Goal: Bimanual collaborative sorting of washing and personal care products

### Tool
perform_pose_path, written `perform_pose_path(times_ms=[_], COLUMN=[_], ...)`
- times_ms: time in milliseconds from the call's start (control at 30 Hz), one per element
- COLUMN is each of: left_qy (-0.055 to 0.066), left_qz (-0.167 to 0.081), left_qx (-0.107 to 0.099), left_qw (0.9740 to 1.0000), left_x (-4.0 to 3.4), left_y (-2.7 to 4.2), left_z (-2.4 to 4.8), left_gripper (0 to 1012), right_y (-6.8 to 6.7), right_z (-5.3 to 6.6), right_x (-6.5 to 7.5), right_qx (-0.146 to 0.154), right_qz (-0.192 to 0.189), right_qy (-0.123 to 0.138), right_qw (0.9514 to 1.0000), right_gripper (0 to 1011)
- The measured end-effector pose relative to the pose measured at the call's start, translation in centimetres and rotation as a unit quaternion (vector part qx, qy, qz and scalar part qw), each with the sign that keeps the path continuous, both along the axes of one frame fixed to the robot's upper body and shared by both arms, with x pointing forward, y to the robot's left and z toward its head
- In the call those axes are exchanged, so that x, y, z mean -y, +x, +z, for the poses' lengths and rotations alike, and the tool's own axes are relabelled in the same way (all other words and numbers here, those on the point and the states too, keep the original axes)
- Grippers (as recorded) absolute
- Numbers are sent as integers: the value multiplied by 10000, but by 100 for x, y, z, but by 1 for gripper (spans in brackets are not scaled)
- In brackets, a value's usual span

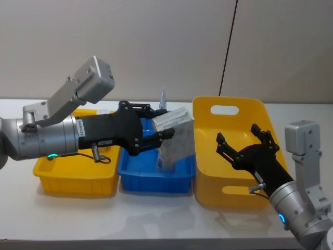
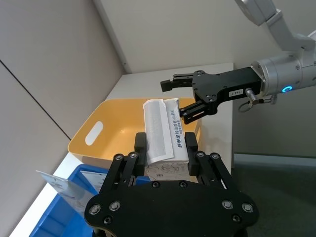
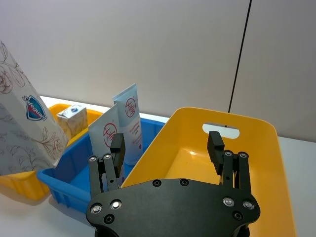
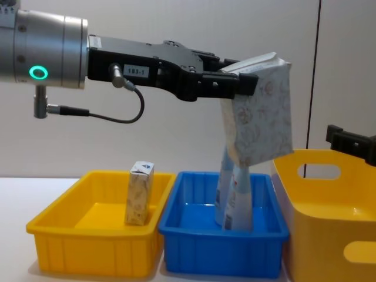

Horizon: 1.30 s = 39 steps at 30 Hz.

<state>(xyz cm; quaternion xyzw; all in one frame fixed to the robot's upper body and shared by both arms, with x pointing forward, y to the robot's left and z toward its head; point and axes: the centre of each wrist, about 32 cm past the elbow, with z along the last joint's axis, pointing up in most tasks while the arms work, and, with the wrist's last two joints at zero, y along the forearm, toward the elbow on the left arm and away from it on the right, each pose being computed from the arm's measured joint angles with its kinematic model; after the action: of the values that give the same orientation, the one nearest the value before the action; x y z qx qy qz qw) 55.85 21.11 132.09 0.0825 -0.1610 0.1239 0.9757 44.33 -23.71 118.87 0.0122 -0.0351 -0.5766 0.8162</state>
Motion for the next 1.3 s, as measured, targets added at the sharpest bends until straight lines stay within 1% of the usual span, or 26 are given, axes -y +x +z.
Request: perform_pose_path(times_ms=[467, 1067, 1300], left_qy=[-9, -12, -13], left_qz=[-143, -190, -198], left_qx=[-37, -51, -51], left_qw=[9999, 9998, 9998], left_x=[34, 46, 47], left_y=[6, 9, 9], left_z=[-25, -34, -34], left_gripper=[429, 429, 429], right_y=[0, 0, 11], right_z=[0, 0, 14], right_x=[0, 0, 37], right_qx=[0, 0, 37], right_qz=[0, 2, 160], right_qy=[0, 0, -33], right_qw=[10000, 10000, 9999], right_gripper=[1002, 1002, 1002])
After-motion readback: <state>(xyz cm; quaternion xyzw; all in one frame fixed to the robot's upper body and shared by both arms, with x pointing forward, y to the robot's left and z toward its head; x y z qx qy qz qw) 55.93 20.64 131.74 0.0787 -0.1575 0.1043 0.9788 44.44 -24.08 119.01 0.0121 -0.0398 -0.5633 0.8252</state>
